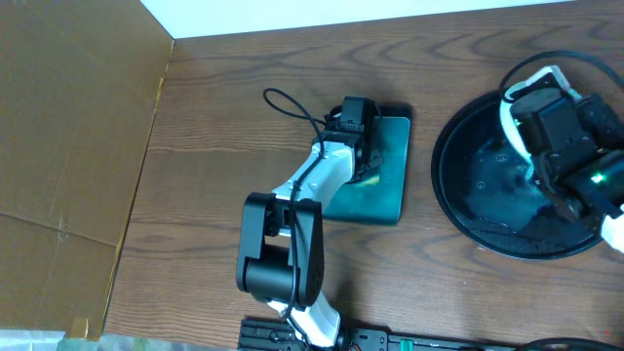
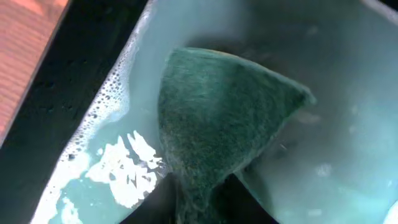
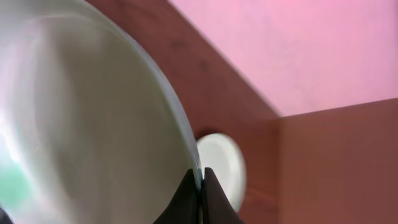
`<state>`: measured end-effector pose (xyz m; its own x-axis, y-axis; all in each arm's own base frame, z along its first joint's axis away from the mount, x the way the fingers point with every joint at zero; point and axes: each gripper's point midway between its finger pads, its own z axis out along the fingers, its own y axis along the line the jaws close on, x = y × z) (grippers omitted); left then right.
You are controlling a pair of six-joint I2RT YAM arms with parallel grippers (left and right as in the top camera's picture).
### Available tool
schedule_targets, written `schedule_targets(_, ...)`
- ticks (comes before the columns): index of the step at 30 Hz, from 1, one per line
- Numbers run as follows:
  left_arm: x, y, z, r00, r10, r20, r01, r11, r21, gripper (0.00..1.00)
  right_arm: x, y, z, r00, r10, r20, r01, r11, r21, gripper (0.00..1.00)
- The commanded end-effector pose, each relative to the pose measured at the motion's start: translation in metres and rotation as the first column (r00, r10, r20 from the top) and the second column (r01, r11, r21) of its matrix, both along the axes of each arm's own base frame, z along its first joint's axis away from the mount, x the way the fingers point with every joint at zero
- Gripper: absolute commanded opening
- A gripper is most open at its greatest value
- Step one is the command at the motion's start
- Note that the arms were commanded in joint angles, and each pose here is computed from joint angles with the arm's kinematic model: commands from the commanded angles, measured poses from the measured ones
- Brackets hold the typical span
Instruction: Clean dirty plates on tray and stack at the side
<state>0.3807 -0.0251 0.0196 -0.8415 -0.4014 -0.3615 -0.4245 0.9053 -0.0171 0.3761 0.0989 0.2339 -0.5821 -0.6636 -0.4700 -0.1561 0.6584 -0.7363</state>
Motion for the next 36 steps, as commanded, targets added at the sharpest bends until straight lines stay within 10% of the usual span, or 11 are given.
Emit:
schedule_targets(1, 0.013, 0.003, 0.047, 0.993, 0.01, 0.12, -0.009, 1.0, -0.008, 0.47, -0.005, -0.014, 0.029, 0.998, -0.033, 0.057, 0.042, 0.984, -0.174, 0.01)
schedule_targets(17, -0.001, 0.006, 0.144, 0.944, 0.017, 0.33, -0.004, 0.999, -0.04, 0.8, -0.012, 0.014, 0.11, 0.985, 0.019, 0.172, 0.078, 0.838, -0.539, 0.01)
schedule_targets(22, -0.013, 0.007, 0.134, 0.963, 0.014, 0.27, -0.006, 1.0, -0.031, 0.8, -0.015, 0.02, 0.113, 0.979, 0.022, 0.201, 0.086, 0.854, -0.513, 0.01)
schedule_targets(27, -0.018, 0.008, 0.131, 0.969, 0.013, 0.248, -0.007, 1.0, -0.028, 0.8, -0.014, 0.017, 0.095, 0.936, -0.086, 0.342, 0.16, 0.968, -0.194, 0.01)
schedule_targets(32, -0.018, 0.008, 0.131, 0.969, 0.013, 0.248, -0.007, 1.0, -0.028, 0.81, -0.021, 0.059, -0.007, 0.955, 0.27, -0.121, -0.287, 0.946, -0.15, 0.01)
schedule_targets(36, -0.018, 0.008, 0.131, 0.969, 0.013, 0.248, -0.006, 1.0, -0.028, 0.81, -0.011, 0.033, 0.026, 0.994, 0.103, 0.046, -0.089, 0.966, -0.244, 0.01)
